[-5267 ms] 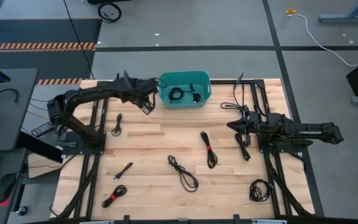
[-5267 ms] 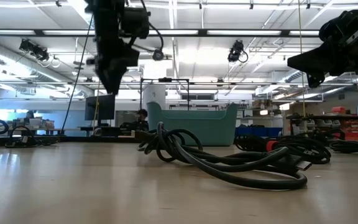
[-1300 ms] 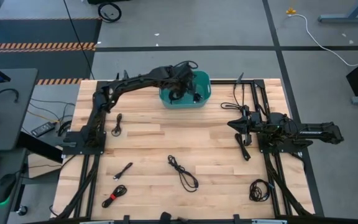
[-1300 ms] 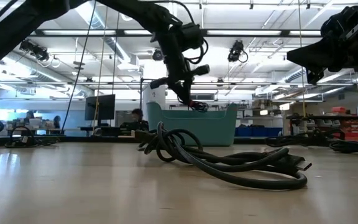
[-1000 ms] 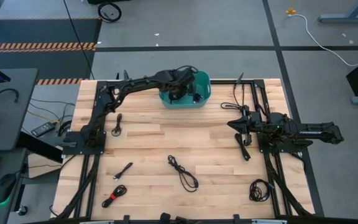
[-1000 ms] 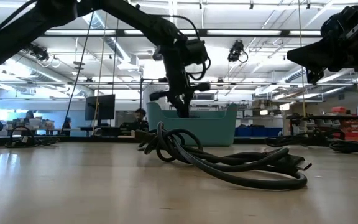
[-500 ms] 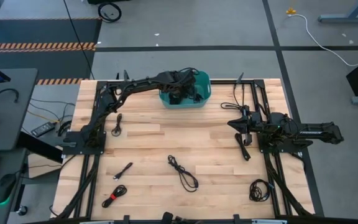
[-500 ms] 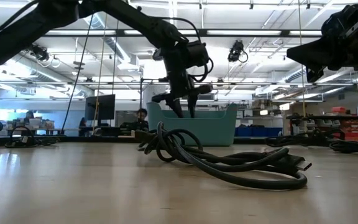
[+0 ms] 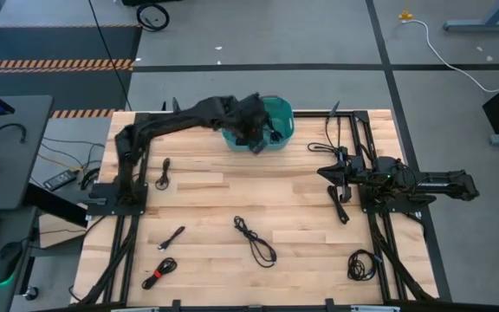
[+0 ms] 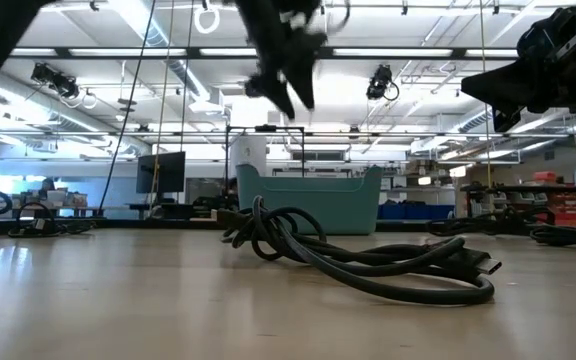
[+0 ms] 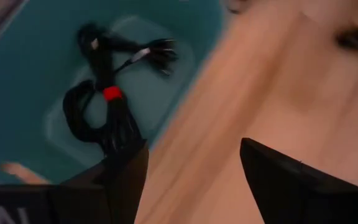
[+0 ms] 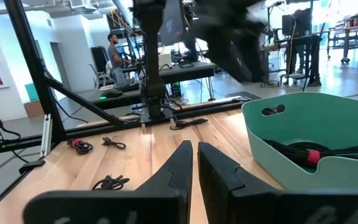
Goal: Pick and place USB-C Cables
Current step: Put the black charger cable into the blue bin
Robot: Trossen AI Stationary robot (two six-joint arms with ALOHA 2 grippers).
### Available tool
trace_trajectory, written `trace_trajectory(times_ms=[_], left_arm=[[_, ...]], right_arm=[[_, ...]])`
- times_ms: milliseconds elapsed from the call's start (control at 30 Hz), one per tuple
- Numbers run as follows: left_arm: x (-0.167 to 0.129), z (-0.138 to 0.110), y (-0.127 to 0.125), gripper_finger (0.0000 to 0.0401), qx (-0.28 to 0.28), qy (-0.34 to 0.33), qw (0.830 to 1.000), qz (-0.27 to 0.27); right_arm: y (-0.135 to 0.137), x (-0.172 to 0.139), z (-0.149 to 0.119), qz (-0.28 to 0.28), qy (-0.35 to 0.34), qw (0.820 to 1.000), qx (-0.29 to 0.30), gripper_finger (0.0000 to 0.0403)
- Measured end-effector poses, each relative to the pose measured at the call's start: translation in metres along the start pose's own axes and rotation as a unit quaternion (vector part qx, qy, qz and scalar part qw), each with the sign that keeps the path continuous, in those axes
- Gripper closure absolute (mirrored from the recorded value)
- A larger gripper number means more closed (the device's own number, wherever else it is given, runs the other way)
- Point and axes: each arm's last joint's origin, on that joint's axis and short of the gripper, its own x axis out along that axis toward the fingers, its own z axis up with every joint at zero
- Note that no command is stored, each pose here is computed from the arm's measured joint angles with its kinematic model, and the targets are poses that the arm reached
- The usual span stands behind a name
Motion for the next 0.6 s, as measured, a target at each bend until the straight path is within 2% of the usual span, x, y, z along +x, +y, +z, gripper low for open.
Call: trace_trajectory(times_ms=[67, 167, 300, 367, 467, 600], left_arm=[[-0.02, -0.01, -0.024, 0.0148, 0.06, -0.007, 0.998, 0.01], [-0.042, -0.027, -0.065, 0.016, 0.144, -0.016, 0.989, -0.014], [-0.062, -0.059, -0.127, 0.0174, 0.259, -0.023, 0.964, -0.065], [-0.066, -0.079, -0.154, 0.018, 0.312, -0.023, 0.946, -0.09], [-0.062, -0.112, -0.183, 0.0187, 0.356, -0.009, 0.927, -0.119], [-0.039, -0.162, -0.2, 0.0193, 0.414, 0.046, 0.901, -0.123]], right_arm=[[0.0, 0.0, 0.0, 0.0, 0.0, 1.0, 0.0, 0.0373], [0.0, 0.0, 0.0, 0.0, 0.0, 1.0, 0.0, 0.0373], [0.0, 0.0, 0.0, 0.0, 0.0, 1.0, 0.0, 0.0373], [0.0, 0.0, 0.0, 0.0, 0.0, 1.0, 0.0, 0.0373], [0.0, 0.0, 0.0, 0.0, 0.0, 1.0, 0.0, 0.0373], [0.0, 0.0, 0.0, 0.0, -0.001, 1.0, 0.0, 0.0373]])
